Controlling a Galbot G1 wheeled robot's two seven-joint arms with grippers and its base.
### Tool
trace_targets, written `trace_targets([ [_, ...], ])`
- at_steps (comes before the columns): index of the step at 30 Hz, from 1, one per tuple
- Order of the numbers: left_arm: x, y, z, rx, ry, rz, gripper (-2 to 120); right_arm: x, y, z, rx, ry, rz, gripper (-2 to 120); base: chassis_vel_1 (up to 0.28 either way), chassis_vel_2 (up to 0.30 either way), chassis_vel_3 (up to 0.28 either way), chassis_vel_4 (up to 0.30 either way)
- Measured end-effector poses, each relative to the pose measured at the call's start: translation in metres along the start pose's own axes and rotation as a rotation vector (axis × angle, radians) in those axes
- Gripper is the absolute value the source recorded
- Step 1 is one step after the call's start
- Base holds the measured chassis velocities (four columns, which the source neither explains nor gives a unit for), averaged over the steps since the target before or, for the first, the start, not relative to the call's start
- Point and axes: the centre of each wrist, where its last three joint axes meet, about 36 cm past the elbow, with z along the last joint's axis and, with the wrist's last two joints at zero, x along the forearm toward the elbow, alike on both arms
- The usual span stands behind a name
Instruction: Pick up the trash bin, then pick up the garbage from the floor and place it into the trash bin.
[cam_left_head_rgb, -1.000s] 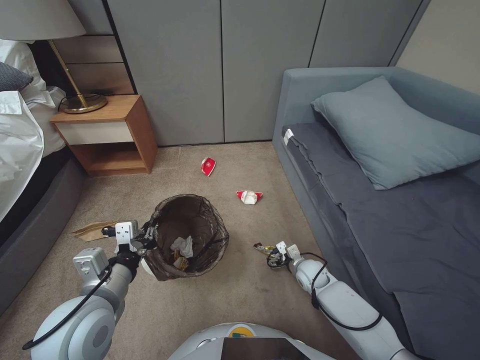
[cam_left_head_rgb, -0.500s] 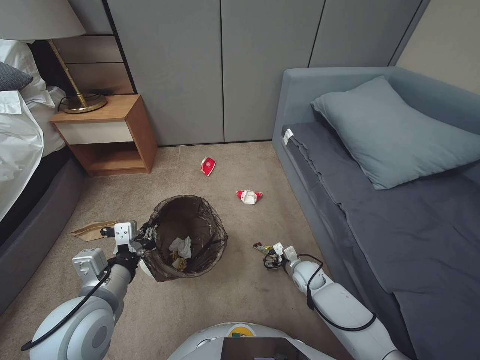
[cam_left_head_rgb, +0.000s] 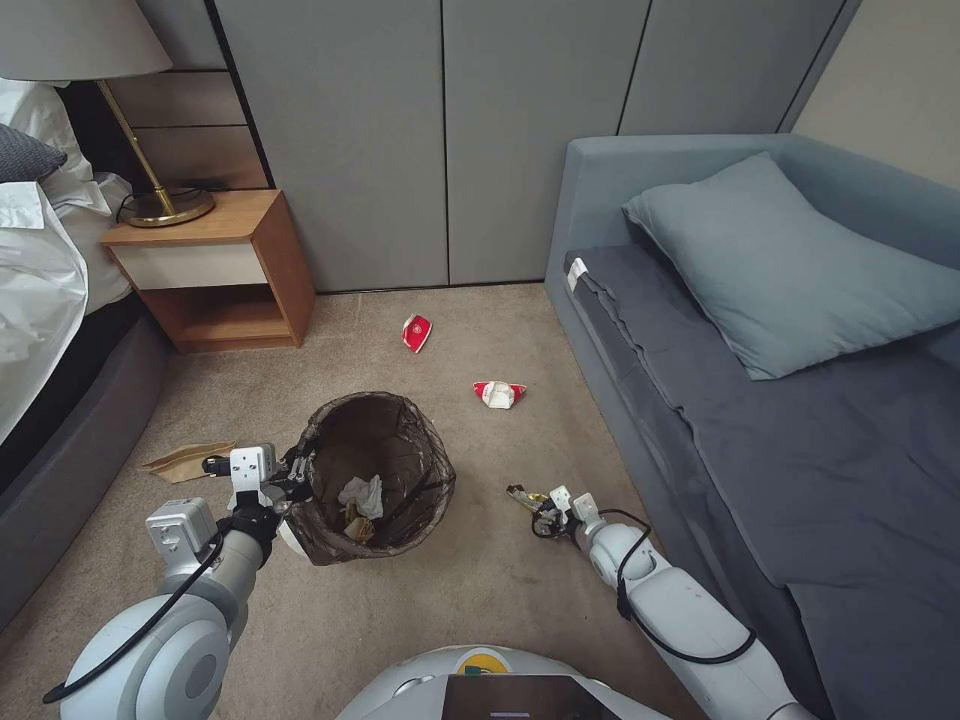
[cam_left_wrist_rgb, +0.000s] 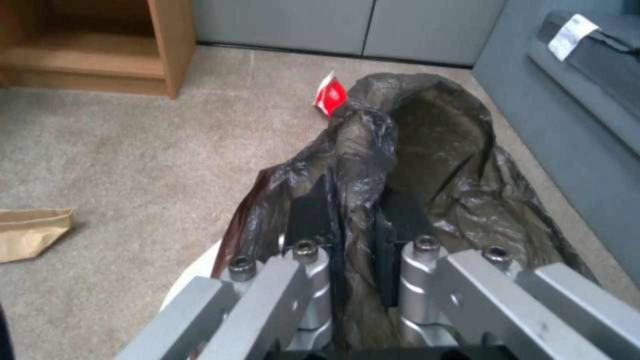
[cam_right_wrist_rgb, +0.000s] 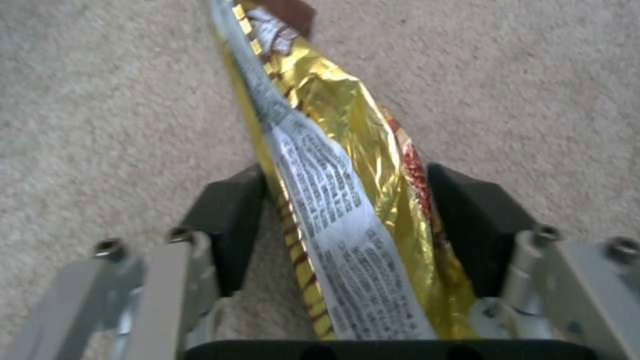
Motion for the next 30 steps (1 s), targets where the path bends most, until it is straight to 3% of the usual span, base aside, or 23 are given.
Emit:
trace_targets([
  [2, 0.0, 0.001, 0.0, -0.002, 0.0, -0.002, 8, -0.002, -0.001, 0.001, -0.007, -0.001, 0.003, 45, 0.0, 0.0, 0.0, 0.0],
  [7, 0.001, 0.001, 0.0, -0.005, 0.001, -0.003, 8, -0.003, -0.003, 0.003, -0.013, -0.006, 0.005, 32, 0.0, 0.0, 0.0, 0.0],
  [9, 0.001, 0.0, 0.001, -0.008, 0.002, -0.002, 8, -0.003, -0.006, 0.006, -0.012, -0.006, 0.015, 19, 0.0, 0.0, 0.0, 0.0],
  [16, 0.0, -0.002, 0.002, -0.01, 0.004, 0.0, 8, 0.001, -0.01, 0.007, -0.01, -0.015, 0.029, 0, 0.0, 0.0, 0.0, 0.0],
  [24, 0.0, -0.002, 0.002, -0.01, 0.003, 0.0, 8, 0.018, -0.014, -0.009, -0.01, -0.095, 0.051, 0, 0.0, 0.0, 0.0, 0.0],
  [30, 0.0, -0.001, 0.002, -0.012, 0.0, 0.0, 8, 0.073, -0.031, -0.039, 0.015, -0.264, 0.101, 0, 0.0, 0.0, 0.0, 0.0],
])
